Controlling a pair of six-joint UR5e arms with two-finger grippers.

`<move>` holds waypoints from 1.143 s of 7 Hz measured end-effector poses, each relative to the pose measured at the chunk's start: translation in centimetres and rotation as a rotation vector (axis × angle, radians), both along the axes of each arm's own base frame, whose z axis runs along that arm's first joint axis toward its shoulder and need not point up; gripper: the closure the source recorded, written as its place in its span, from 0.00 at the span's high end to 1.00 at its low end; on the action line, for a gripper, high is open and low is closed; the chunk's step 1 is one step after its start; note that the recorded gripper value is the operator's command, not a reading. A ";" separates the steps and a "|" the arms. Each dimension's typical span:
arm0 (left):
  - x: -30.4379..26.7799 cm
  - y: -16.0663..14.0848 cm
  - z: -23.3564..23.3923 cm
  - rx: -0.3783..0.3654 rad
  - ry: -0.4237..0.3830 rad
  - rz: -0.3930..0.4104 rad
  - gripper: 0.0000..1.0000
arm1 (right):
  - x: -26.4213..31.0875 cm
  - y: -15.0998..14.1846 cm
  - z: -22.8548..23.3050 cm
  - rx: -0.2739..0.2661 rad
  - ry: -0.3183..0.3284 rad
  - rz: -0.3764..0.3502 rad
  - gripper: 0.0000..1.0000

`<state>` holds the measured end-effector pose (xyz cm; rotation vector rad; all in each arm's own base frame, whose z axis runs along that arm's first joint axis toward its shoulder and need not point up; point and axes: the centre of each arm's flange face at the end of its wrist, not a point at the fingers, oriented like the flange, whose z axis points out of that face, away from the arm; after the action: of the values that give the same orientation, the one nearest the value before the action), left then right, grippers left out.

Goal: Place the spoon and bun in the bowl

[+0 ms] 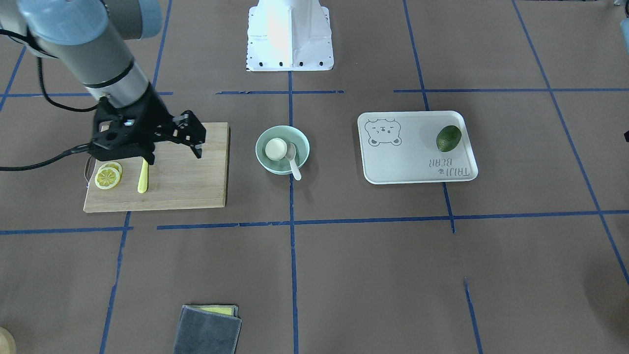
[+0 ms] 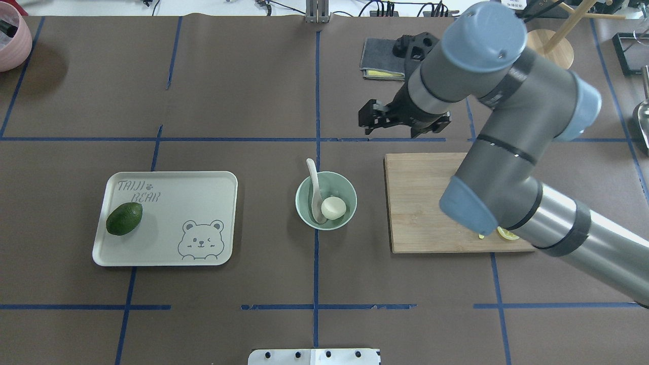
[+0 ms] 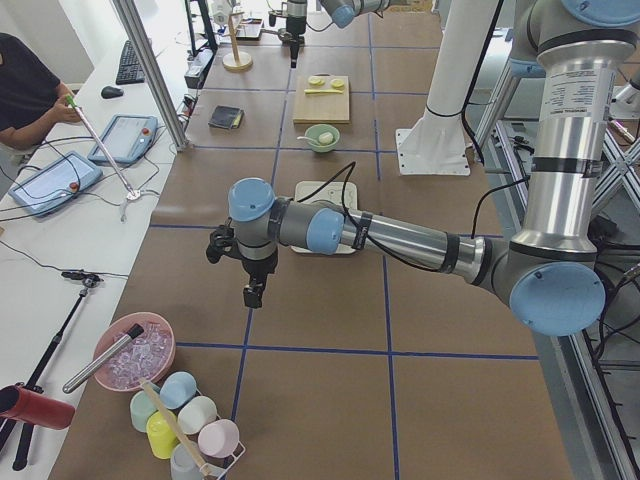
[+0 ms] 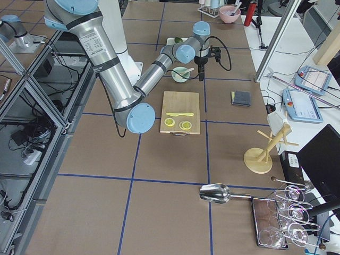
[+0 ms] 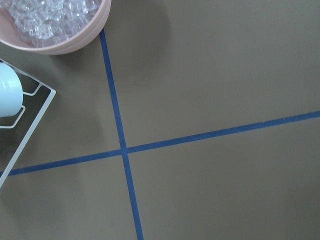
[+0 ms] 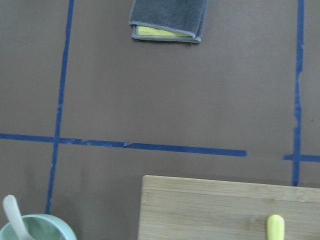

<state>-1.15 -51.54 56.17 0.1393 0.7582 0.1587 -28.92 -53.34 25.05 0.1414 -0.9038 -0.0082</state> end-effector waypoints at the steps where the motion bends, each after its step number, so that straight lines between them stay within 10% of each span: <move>1: -0.9 0.4 1.3 -0.007 -0.001 0.005 1.00 | 4.4 -1.1 3.3 0.013 0.009 -0.031 1.00; 4: -3.9 1.0 3.9 -0.011 -0.008 0.007 1.00 | 18.0 -1.6 16.7 0.062 0.073 -0.115 1.00; 8: -4.2 1.2 4.3 -0.013 -0.008 0.007 1.00 | 31.0 4.7 31.9 0.054 0.111 -0.170 1.00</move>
<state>-5.37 -50.33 60.47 0.1236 0.7514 0.1609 2.04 -48.62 56.91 0.1132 -0.8027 -0.1971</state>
